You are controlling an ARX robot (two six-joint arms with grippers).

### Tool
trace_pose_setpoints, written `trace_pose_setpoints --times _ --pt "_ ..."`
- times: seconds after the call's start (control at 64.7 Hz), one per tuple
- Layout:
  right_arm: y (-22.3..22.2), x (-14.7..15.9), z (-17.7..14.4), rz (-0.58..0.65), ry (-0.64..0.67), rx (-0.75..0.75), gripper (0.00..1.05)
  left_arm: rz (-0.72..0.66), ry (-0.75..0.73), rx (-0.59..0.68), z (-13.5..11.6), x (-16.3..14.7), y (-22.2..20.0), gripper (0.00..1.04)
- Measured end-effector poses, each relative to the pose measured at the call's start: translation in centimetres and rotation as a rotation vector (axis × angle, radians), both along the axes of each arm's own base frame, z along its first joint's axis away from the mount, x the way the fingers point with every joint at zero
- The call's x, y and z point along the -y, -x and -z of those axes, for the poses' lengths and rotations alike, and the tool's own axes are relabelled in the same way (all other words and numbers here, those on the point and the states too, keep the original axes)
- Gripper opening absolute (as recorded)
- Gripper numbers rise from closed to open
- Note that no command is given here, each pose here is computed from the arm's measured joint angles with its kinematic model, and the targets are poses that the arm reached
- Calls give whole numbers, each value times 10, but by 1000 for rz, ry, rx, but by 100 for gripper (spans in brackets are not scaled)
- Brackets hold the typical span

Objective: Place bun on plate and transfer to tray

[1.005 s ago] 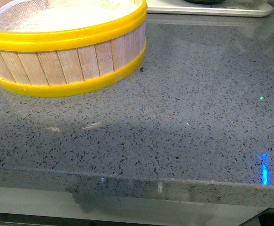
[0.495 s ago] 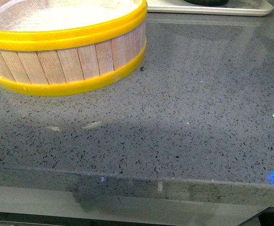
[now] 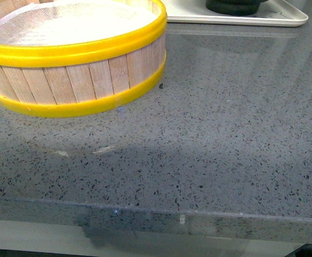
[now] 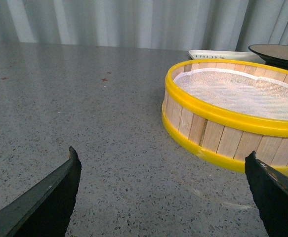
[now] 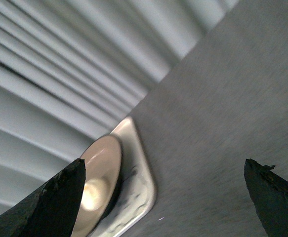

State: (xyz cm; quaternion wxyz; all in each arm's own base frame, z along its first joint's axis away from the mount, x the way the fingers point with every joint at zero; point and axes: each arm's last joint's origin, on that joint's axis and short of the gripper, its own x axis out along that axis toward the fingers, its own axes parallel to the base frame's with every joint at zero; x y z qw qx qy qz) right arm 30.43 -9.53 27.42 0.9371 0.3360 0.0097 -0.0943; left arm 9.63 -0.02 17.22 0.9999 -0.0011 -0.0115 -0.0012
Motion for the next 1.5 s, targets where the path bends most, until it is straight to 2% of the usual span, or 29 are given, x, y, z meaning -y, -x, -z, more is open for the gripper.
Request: trace_pose_setpoints --times 0.093,0.201,0.278,0.356,0.433,0.51,0.603,0.68,0.727,1.052,1.144,1.222,1.5 --pt "51 -2 -3 47 242 29 96 0 0 0 0 0 0 98" --pt "102 -9 11 29 439 -6 94 0 0 0 0 0 0 98" --pt "129 -21 29 -131 555 -4 81 0 0 0 0 0 0 98" --pt "151 -35 48 -185 604 -10 68 1 0 0 0 0 0 98" --pt "167 -45 65 -202 625 -20 56 0 0 0 0 0 0 98" --pt "184 -57 81 -185 658 -3 36 0 0 0 0 0 0 98" --pt "189 -64 88 -178 671 8 22 0 0 0 0 0 0 98" --pt "191 -70 92 -180 674 7 6 0 0 0 0 0 0 98" --pt "191 -72 94 -183 681 8 1 0 0 0 0 0 0 98" --pt "197 -85 102 -170 685 21 2 0 0 0 0 0 0 98" --pt "203 -92 111 -180 680 -16 2 -2 0 0 0 0 0 98" --pt "207 -95 108 -194 685 26 2 1 0 0 0 0 0 98" --pt "207 -95 109 -189 684 22 2 0 0 0 0 0 0 98"
